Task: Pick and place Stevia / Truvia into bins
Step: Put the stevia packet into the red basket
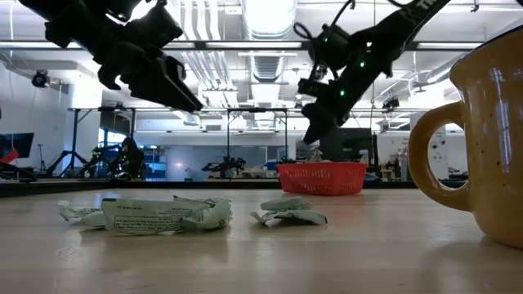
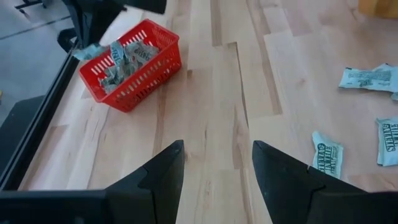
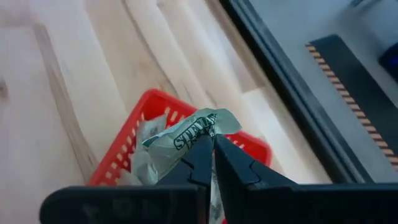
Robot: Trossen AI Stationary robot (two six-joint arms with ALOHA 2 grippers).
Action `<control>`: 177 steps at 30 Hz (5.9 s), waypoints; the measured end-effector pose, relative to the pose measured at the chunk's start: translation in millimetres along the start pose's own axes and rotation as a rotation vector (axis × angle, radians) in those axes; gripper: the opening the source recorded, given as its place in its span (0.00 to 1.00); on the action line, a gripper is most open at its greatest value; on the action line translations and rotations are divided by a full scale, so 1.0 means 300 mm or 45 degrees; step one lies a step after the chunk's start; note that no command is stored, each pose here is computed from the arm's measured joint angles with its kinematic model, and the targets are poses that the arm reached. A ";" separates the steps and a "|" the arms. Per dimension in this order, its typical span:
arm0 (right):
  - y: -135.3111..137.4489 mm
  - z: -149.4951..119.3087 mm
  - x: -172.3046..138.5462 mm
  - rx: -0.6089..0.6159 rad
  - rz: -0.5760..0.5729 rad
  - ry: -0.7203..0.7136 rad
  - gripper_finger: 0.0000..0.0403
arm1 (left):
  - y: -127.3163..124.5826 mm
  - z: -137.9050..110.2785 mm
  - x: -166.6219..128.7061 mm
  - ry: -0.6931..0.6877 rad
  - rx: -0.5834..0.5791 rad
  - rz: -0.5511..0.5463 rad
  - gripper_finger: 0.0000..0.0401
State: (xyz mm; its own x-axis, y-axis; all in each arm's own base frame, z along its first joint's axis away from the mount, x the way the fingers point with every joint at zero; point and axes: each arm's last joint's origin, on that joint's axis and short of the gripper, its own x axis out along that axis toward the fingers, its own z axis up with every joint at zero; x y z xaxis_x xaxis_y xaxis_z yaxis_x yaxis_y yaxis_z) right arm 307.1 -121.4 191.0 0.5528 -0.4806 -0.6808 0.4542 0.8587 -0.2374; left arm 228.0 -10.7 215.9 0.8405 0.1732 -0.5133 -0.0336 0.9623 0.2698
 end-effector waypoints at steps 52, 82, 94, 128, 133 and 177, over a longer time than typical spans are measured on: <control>0.357 -0.021 -0.399 -0.392 0.489 -0.163 0.30 | -0.150 -0.129 0.259 0.169 -0.013 -0.525 0.43; 0.362 -0.061 -0.383 -0.333 0.495 -0.096 0.21 | -0.183 -0.160 0.303 0.189 0.022 -0.542 0.02; 0.348 -0.131 -0.365 -0.263 0.428 0.097 0.19 | -0.099 -0.005 0.312 -0.035 0.236 0.037 0.03; 0.367 -0.214 -0.355 -0.258 0.376 0.141 0.19 | 0.397 0.190 0.635 0.131 -0.174 0.289 0.03; 0.369 -0.209 -0.355 -0.248 0.382 0.122 0.17 | 0.399 0.187 0.629 0.164 -0.094 0.293 0.11; 0.676 -0.149 -0.077 -0.504 1.245 -0.170 0.25 | 0.096 -0.021 -0.016 -0.016 -0.241 0.111 0.62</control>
State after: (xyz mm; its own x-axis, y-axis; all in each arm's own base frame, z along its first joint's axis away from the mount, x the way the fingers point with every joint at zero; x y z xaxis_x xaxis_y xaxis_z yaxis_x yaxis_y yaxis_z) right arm 355.3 71.8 127.5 0.6377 0.4550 -0.6215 -0.4754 0.8674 0.1471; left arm 219.7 17.4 221.0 0.8367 0.2562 -0.4841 -0.2067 0.9662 0.1540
